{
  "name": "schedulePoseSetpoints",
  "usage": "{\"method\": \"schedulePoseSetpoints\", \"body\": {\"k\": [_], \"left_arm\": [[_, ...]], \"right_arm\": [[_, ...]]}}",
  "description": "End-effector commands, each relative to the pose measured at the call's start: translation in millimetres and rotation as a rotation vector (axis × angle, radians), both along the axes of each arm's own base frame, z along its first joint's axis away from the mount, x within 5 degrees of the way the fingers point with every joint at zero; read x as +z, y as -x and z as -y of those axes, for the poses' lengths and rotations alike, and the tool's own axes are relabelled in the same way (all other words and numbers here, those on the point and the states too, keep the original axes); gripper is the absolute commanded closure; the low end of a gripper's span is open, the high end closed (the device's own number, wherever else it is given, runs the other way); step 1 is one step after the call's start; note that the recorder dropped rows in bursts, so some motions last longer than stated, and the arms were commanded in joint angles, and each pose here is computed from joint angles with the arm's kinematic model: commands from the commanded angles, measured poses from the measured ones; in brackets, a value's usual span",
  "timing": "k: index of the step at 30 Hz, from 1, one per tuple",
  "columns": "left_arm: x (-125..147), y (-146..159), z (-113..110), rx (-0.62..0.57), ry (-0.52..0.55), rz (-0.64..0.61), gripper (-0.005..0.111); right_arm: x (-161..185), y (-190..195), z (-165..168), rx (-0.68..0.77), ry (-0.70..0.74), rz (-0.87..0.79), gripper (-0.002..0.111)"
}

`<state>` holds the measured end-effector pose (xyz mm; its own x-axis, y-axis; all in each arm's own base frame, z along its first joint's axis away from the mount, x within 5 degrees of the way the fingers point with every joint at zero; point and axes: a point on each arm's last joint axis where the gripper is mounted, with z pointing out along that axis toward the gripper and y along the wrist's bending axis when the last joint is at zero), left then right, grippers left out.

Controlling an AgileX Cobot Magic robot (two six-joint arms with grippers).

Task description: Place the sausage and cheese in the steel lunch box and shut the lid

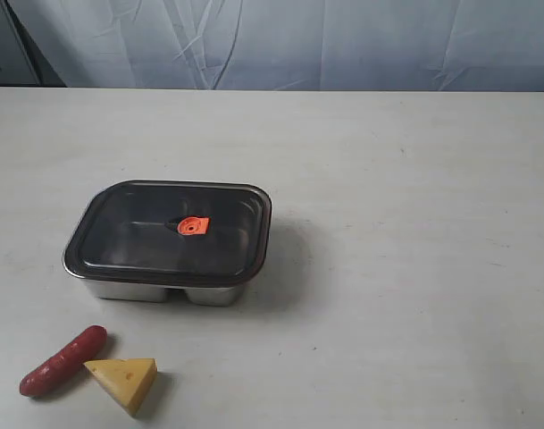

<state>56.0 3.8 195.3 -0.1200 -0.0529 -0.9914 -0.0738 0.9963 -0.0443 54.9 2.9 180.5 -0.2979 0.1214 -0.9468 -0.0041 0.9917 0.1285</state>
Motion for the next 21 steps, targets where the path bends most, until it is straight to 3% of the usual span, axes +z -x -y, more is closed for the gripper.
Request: {"method": "schedulePoseSetpoints", "body": {"k": [1,12,21], "left_arm": [[-0.4,0.3,-0.3,0.004,-0.006,0.009,0.107],[-0.2,0.2,-0.3,0.004,-0.006,0.011,0.107],[-0.2,0.2,-0.3,0.004,-0.006,0.011,0.107]], "right_arm": [[-0.3,0.2,0.2,0.003,0.014,0.011,0.108],[2.9,-0.7,1.6,0.000,0.059,0.049,0.108],[50.8,-0.1,1.0,-0.010,0.043,0.582,0.108]]}}
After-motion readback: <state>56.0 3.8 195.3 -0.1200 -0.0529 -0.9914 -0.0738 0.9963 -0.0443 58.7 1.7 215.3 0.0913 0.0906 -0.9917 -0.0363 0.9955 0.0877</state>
